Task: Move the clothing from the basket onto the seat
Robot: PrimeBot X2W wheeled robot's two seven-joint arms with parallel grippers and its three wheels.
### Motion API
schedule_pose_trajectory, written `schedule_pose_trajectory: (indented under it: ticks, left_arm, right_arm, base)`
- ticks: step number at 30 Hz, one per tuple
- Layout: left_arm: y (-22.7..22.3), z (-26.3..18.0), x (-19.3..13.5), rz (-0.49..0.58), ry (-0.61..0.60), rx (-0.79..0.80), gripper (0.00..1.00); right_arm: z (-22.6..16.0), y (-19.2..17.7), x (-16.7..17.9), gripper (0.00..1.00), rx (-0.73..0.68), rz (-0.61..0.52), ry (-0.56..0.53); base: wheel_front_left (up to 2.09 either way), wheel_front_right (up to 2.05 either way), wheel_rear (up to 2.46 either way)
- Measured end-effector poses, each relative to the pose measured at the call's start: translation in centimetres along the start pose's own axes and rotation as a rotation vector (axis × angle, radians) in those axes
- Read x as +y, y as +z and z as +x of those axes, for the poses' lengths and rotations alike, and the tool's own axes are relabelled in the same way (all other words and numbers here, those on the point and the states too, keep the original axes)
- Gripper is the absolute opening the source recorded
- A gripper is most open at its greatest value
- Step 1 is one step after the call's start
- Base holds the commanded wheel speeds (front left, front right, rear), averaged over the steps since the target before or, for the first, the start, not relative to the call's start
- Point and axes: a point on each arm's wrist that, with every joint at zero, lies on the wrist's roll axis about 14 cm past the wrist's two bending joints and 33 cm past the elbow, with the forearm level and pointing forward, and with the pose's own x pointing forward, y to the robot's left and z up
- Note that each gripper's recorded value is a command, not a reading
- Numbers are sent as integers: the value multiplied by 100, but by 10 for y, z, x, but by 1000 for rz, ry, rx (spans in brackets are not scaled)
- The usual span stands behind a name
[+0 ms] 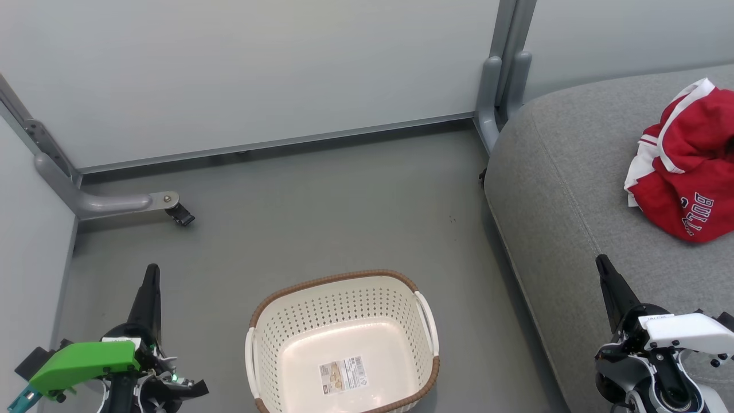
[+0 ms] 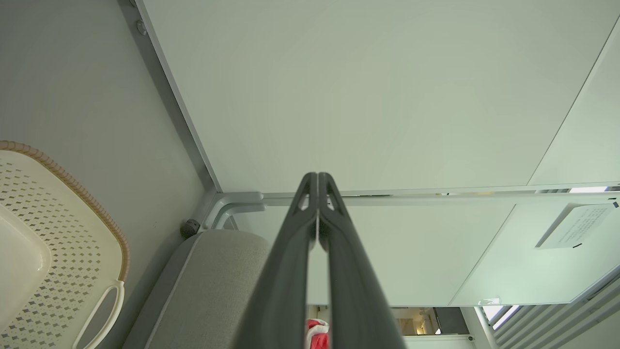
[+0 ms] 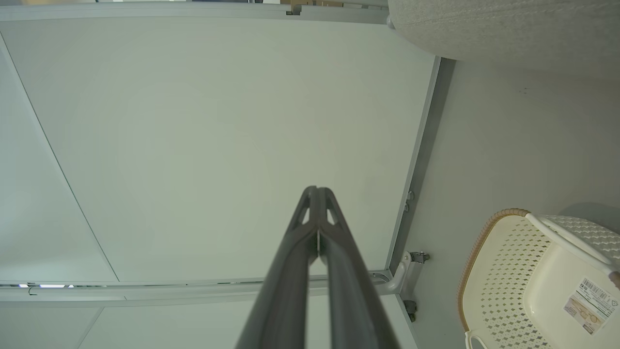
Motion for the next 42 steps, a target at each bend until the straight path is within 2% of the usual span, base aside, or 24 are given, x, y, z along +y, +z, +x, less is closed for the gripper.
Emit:
schedule_pose_trajectory:
  ticks: [42]
  left_arm:
    - [-1,0,0,-4,-2,1,0]
  right_arm:
    - [0,0,0,0,1,0,0]
  base:
    - [0,0,0]
